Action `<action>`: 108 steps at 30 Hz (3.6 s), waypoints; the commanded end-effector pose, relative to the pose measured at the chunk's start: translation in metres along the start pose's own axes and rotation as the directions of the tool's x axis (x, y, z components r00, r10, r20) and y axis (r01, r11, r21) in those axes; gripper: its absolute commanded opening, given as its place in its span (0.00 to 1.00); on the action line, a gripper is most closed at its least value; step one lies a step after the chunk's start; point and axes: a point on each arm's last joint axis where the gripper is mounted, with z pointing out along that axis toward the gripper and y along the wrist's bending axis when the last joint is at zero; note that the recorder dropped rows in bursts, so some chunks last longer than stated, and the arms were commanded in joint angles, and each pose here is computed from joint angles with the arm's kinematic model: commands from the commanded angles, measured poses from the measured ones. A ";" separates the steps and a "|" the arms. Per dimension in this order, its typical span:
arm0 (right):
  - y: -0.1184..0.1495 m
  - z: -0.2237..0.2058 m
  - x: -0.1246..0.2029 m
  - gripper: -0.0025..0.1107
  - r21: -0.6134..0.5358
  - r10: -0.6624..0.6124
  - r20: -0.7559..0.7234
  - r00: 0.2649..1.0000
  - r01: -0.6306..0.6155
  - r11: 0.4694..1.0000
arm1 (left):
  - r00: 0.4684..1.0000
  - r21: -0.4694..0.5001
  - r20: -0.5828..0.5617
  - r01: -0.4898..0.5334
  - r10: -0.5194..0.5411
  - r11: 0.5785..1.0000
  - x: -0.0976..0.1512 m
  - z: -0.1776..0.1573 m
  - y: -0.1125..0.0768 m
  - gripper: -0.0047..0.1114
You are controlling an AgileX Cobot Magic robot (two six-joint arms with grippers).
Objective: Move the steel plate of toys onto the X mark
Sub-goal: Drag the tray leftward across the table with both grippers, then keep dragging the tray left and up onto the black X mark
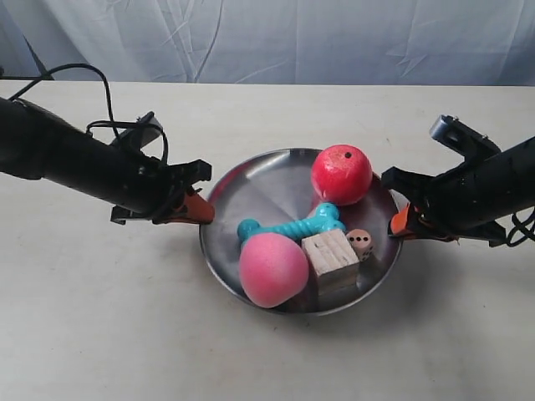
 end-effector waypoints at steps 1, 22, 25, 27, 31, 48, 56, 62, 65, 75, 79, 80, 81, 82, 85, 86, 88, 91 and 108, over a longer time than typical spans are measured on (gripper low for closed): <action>0.014 0.000 -0.003 0.01 -0.075 0.017 -0.023 1.000 -0.019 0.997 | 0.999 0.128 -0.030 0.026 -0.022 0.991 -0.002 -0.009 -0.015 0.04; 0.059 0.033 -0.023 0.01 -0.127 -0.067 -0.086 0.994 0.056 0.990 | 1.000 0.064 -0.017 0.019 -0.018 0.998 -0.023 -0.023 -0.010 0.04; 0.058 0.036 -0.023 0.01 -0.124 -0.064 -0.094 0.994 0.052 0.991 | 0.999 0.061 -0.001 0.043 -0.043 0.997 -0.027 -0.030 -0.002 0.04; 0.056 0.038 -0.023 0.01 -0.123 -0.057 -0.099 0.993 0.044 0.991 | 0.998 0.065 0.005 0.055 -0.055 0.996 -0.030 -0.034 0.001 0.04; 0.056 0.040 -0.024 0.01 -0.123 -0.051 -0.103 0.993 0.038 0.992 | 0.998 0.078 0.017 0.055 -0.057 0.995 -0.036 -0.040 0.003 0.04; 0.092 0.035 -0.038 0.01 -0.132 -0.128 -0.087 0.988 0.116 0.984 | 1.000 0.049 0.014 0.012 -0.012 0.999 -0.046 -0.048 0.001 0.04; 0.088 0.054 -0.031 0.01 -0.128 -0.107 -0.160 0.981 0.087 0.988 | 0.998 0.045 0.052 0.021 -0.023 0.999 -0.051 -0.066 0.007 0.04; 0.096 0.062 -0.032 0.01 -0.145 -0.124 -0.179 0.976 0.099 0.985 | 0.996 0.024 0.076 0.043 -0.044 0.999 -0.054 -0.075 0.018 0.04; 0.105 0.064 -0.037 0.01 -0.161 -0.150 -0.182 0.972 0.121 0.979 | 0.993 0.013 0.101 0.063 -0.064 0.998 -0.057 -0.082 0.026 0.04; 0.117 0.086 -0.053 0.01 -0.170 -0.165 -0.206 0.965 0.131 0.977 | 0.979 -0.105 0.201 0.056 -0.034 0.993 -0.067 -0.091 0.045 0.04; 0.116 0.094 -0.057 0.01 -0.167 -0.156 -0.217 0.964 0.120 0.979 | 0.976 -0.159 0.217 0.033 0.003 0.987 -0.069 -0.091 0.051 0.04; 0.115 0.099 -0.058 0.01 -0.164 -0.150 -0.222 0.963 0.115 0.980 | 0.976 -0.179 0.216 0.032 0.007 0.983 -0.069 -0.088 0.055 0.04; 0.115 0.100 -0.059 0.01 -0.163 -0.148 -0.222 0.964 0.113 0.980 | 0.978 -0.182 0.210 0.036 0.003 0.983 -0.069 -0.086 0.058 0.04; 0.114 0.103 -0.060 0.01 -0.162 -0.147 -0.227 0.963 0.112 0.980 | 0.979 -0.189 0.204 0.046 -0.007 0.981 -0.069 -0.081 0.062 0.04; 0.113 0.109 -0.063 0.01 -0.154 -0.151 -0.231 0.961 0.117 0.981 | 0.980 -0.216 0.195 0.064 -0.021 0.974 -0.069 -0.068 0.075 0.04; 0.112 0.111 -0.063 0.01 -0.150 -0.151 -0.230 0.961 0.118 0.982 | 0.982 -0.218 0.188 0.062 -0.020 0.974 -0.069 -0.065 0.078 0.04; 0.109 0.118 -0.065 0.01 -0.139 -0.143 -0.225 0.964 0.114 0.984 | 0.982 -0.210 0.187 0.063 -0.023 0.976 -0.069 -0.058 0.080 0.04; 0.104 0.125 -0.067 0.01 -0.122 -0.132 -0.206 0.970 0.108 0.987 | 0.979 -0.186 0.200 0.008 0.030 0.982 -0.071 -0.055 0.078 0.04; 0.103 0.126 -0.072 0.01 -0.098 -0.076 -0.161 0.984 0.061 0.993 | 0.979 -0.315 0.192 -0.002 0.066 0.949 -0.071 -0.056 0.090 0.04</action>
